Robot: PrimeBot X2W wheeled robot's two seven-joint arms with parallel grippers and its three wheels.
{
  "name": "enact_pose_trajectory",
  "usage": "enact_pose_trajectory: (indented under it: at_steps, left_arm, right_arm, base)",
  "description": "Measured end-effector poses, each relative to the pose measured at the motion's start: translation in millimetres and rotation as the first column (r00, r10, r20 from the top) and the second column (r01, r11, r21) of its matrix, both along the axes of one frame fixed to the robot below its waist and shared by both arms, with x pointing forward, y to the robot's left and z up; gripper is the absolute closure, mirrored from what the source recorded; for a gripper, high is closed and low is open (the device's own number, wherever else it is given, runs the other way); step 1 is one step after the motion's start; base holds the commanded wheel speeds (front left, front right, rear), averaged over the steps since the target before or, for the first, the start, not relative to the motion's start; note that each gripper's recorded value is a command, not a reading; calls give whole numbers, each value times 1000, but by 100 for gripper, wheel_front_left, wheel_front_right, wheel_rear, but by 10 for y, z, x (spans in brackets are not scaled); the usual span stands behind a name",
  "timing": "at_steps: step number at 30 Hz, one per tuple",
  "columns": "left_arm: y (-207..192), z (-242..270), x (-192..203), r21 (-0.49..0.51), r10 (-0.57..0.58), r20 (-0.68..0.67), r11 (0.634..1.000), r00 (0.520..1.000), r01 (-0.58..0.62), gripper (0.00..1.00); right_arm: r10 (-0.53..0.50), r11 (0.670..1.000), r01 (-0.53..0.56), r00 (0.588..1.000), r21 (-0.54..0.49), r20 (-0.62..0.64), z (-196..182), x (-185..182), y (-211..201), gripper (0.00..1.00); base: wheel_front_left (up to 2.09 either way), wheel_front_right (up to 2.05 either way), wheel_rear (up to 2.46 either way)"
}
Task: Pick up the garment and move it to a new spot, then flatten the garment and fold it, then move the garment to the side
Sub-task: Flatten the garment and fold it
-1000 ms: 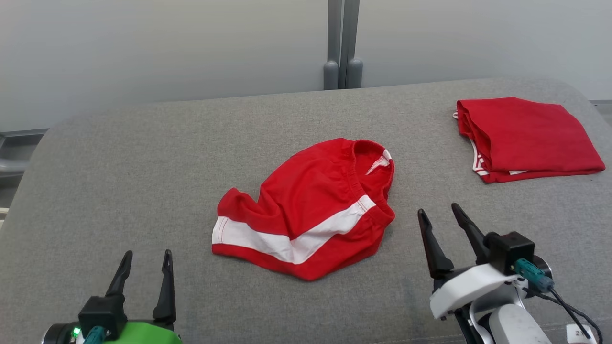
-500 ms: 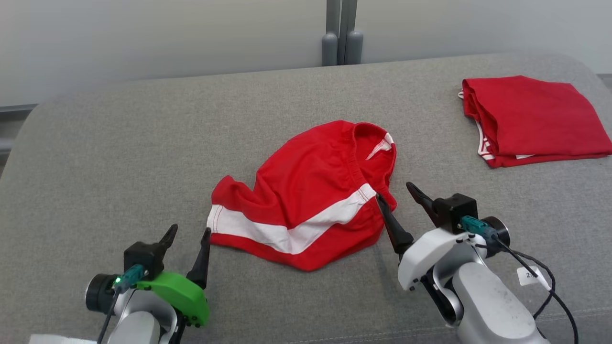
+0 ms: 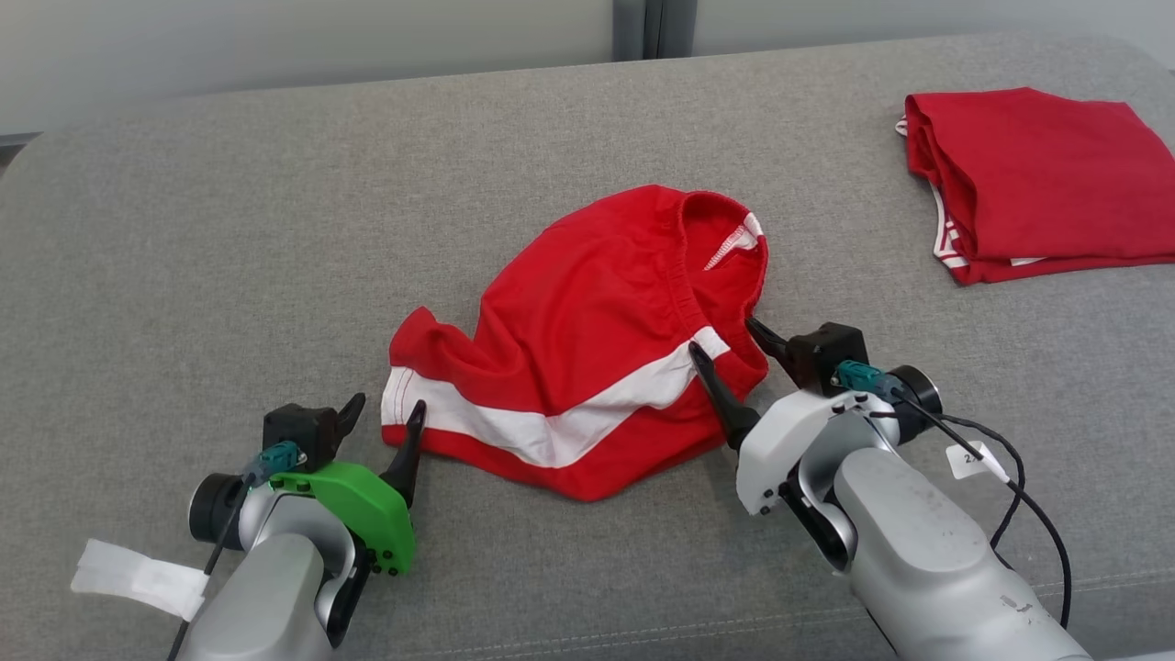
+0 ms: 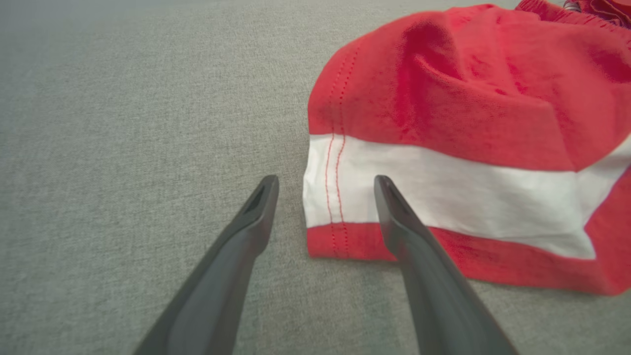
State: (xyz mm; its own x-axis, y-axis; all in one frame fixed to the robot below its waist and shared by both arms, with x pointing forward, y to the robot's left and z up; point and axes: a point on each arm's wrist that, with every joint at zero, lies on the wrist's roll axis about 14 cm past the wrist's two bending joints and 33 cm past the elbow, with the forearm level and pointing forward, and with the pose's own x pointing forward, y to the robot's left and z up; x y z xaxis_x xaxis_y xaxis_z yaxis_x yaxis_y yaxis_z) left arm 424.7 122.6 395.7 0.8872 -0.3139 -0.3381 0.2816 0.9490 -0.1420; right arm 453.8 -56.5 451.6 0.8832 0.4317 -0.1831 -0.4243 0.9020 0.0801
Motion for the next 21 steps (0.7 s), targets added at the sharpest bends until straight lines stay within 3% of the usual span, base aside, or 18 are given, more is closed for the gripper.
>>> enact_pose_trajectory:
  at_steps: [9,10,11,13,21]
  left_arm:
    - [-43,-118,53,-41,14,-70,999,997,-17,0]
    - [-60,-130,47,-41,8,-76,999,997,-11,4]
    - [-61,-139,45,-44,8,-80,999,997,-11,40]
    - [-65,-136,50,-54,11,-86,998,996,-15,100]
    - [-28,-70,53,-44,1,-70,999,998,-4,100]
  right_arm:
    - [42,999,-43,998,-4,-55,-154,10,123,0]
    - [48,999,-48,997,-4,-63,-173,0,137,24]
    - [53,999,-53,996,-5,-71,-189,-7,151,58]
    - [60,998,-60,995,1,-74,-179,0,176,100]
    - [70,998,-69,995,11,-73,-136,2,223,100]
  base:
    - [0,0,0]
    - [0,0,0]
    - [0,0,0]
    - [0,0,0]
    - [0,0,0]
